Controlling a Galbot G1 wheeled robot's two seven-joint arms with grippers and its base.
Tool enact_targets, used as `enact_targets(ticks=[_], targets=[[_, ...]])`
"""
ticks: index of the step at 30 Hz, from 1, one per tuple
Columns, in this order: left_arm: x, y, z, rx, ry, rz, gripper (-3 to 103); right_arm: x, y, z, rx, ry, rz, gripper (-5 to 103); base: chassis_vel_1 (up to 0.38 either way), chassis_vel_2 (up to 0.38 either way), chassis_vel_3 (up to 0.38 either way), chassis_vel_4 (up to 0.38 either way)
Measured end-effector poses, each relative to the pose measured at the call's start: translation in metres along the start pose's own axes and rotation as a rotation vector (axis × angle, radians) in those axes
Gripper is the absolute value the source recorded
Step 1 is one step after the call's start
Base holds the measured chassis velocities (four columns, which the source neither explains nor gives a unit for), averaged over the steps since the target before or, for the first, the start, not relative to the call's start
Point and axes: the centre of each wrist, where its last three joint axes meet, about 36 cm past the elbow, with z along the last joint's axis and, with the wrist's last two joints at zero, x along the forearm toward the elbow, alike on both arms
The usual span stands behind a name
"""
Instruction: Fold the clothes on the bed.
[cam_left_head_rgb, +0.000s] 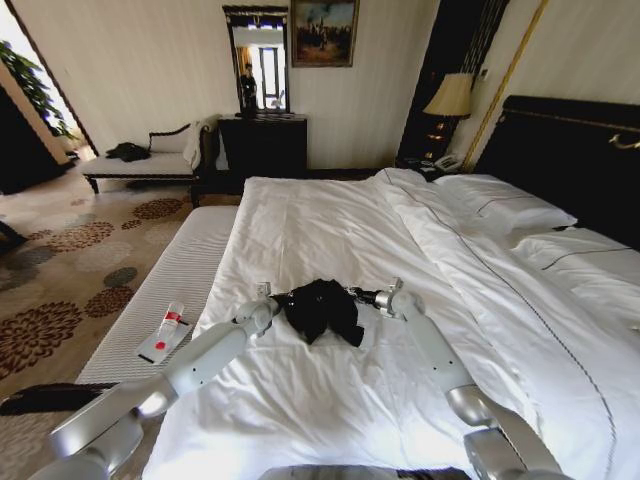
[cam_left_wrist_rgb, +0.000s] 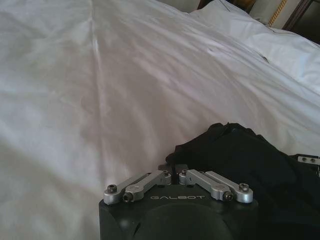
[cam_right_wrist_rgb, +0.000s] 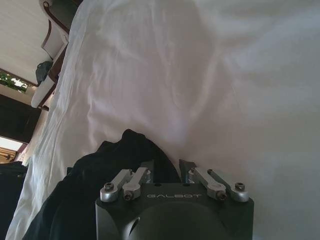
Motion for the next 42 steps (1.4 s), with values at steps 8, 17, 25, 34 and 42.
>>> enact_targets(ticks=[8,17,25,34,42], targets=[[0.000,0.001,0.001,0.008,0.001,-0.005,2,0.006,0.005,-0.004,0.000,-0.014,-0.018,1,0.000,0.000,0.000,0.000],[0.005,-0.003,0.000,0.010,-0.009,-0.002,2,0.022,0.020,-0.005,0.049,-0.051,-0.023,0,0.000,0.000,0.000,0.000],[0.021,-0.009,-0.020,0.005,-0.055,0.020,2,0.055,0.038,-0.017,0.085,-0.110,-0.040,0,0.000,0.000,0.000,0.000],[0.056,-0.018,-0.098,-0.037,-0.182,0.059,2,0.128,0.080,-0.056,0.212,-0.259,-0.028,0,0.000,0.000,0.000,0.000],[0.092,-0.035,-0.156,-0.089,-0.277,0.111,2,0.175,0.140,-0.079,0.333,-0.328,-0.092,0,0.000,0.000,0.000,0.000]])
